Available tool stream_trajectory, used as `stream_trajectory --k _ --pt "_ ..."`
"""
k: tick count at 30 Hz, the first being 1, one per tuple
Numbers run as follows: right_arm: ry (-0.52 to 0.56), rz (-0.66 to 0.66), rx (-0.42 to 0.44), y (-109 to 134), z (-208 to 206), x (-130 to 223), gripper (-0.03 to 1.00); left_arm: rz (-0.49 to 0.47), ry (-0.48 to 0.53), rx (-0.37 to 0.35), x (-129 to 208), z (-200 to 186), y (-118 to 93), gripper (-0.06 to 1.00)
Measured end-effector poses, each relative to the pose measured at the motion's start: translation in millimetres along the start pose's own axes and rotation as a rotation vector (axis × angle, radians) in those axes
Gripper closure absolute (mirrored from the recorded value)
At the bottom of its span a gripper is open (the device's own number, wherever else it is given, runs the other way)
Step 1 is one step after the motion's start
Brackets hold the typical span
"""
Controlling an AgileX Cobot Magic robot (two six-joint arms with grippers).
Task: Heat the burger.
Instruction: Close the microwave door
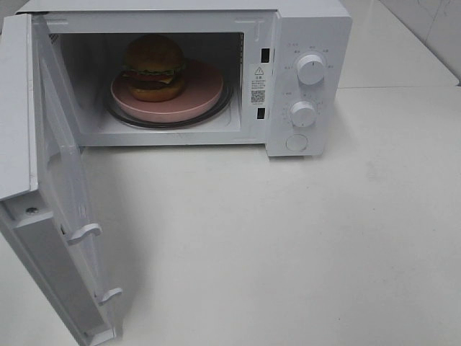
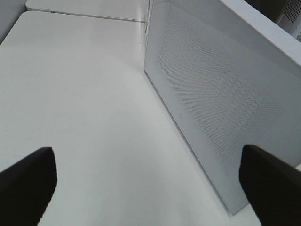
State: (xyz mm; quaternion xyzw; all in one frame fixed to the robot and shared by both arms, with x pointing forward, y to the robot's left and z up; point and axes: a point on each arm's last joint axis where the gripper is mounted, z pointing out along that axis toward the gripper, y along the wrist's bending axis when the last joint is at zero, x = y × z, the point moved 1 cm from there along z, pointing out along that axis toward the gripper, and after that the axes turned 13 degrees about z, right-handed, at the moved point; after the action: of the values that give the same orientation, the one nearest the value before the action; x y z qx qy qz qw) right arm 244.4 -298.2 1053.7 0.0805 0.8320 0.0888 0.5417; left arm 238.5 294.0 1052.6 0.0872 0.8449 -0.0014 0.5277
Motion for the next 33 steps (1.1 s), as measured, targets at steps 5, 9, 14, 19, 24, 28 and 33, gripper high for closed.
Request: stream_trajectory --k 5,9,14,19,24,28,33 --pt "0.000 0.000 0.000 0 0 0 0.21 0.000 0.001 0.000 0 0 0 -0.03" --pt "0.000 0.000 0.000 0 0 0 0.21 -0.001 0.017 0.002 -1 2 0 -0.03" --pt "0.000 0.000 0.000 0 0 0 0.21 -0.002 0.017 0.003 -7 2 1 -0.02" --pt "0.000 0.000 0.000 0 0 0 0.21 -0.005 0.000 -0.002 -21 7 4 0.05" --pt "0.000 0.000 0.000 0 0 0 0.21 -0.012 0.027 -0.001 -32 22 7 0.23" --pt "0.000 0.000 0.000 0 0 0 0.21 -0.016 0.042 -0.002 -38 32 8 0.36" --pt "0.000 0.000 0.000 0 0 0 0.21 -0.022 0.089 0.001 -47 51 11 0.62"
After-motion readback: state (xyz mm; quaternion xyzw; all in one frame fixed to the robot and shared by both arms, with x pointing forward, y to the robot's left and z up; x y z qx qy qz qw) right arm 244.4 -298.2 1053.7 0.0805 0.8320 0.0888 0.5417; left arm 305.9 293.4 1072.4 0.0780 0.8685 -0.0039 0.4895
